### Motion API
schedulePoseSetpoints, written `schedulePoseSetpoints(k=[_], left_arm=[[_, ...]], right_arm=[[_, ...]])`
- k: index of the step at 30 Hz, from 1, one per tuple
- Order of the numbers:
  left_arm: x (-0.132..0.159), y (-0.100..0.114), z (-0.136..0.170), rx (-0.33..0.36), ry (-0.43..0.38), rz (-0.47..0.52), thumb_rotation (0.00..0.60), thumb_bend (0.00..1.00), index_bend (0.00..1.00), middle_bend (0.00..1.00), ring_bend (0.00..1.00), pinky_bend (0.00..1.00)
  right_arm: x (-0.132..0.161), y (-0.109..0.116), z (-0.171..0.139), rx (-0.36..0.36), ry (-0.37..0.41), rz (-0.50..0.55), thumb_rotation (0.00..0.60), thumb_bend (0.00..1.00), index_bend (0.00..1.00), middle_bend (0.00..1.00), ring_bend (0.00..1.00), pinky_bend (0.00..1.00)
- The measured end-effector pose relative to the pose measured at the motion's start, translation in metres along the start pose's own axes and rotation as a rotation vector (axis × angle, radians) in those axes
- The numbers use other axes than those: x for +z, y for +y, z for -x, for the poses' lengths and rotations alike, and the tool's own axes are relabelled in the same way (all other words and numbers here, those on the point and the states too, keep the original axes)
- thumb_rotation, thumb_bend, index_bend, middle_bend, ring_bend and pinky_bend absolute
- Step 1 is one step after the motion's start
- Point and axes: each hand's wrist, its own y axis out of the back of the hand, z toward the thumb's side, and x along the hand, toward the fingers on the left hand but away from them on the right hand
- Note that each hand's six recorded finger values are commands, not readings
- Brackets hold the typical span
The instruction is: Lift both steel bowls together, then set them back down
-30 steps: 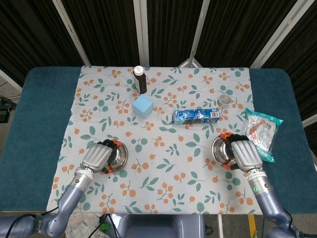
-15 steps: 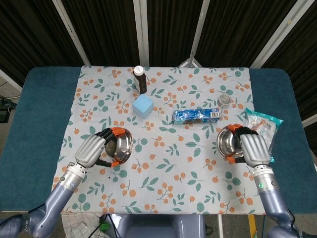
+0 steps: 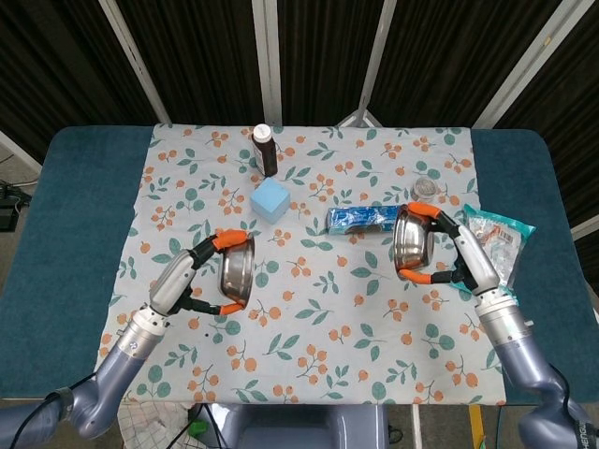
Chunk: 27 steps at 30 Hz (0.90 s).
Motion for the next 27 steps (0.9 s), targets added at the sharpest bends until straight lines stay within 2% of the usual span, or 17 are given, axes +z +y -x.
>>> schedulePoseSetpoints(k=[4, 7, 10, 17, 27], left_arm=[[0.004, -0.008, -0.005, 0.019, -0.037, 0.039, 0.600, 0.00, 0.26, 0.23, 0.18, 0.36], [0.003, -0.012, -0.007, 0.032, -0.055, 0.055, 0.600, 0.00, 0.26, 0.22, 0.18, 0.36], [0.004, -0.014, -0.008, 0.055, -0.078, 0.073, 0.600, 0.00, 0.26, 0.22, 0.18, 0.36], [0.014, -0.014, -0.011, 0.131, -0.149, 0.122, 0.600, 0.00, 0.27, 0.22, 0.18, 0.36], [0.017, -0.036, -0.016, 0.140, -0.191, 0.136, 0.600, 0.00, 0.27, 0.22, 0.18, 0.36]], right_arm=[[0.015, -0.002, 0.007, 0.067, 0.071, 0.236, 0.600, 0.07, 0.46, 0.34, 0.44, 0.29], [0.023, -0.005, 0.009, 0.132, 0.114, 0.319, 0.600, 0.07, 0.46, 0.34, 0.44, 0.29], [0.027, -0.007, 0.008, 0.188, 0.146, 0.332, 0.600, 0.07, 0.46, 0.34, 0.44, 0.29], [0.026, -0.011, 0.001, 0.230, 0.172, 0.306, 0.600, 0.07, 0.46, 0.34, 0.43, 0.29], [0.028, -0.029, -0.004, 0.255, 0.180, 0.306, 0.600, 0.07, 0.46, 0.35, 0.43, 0.29]])
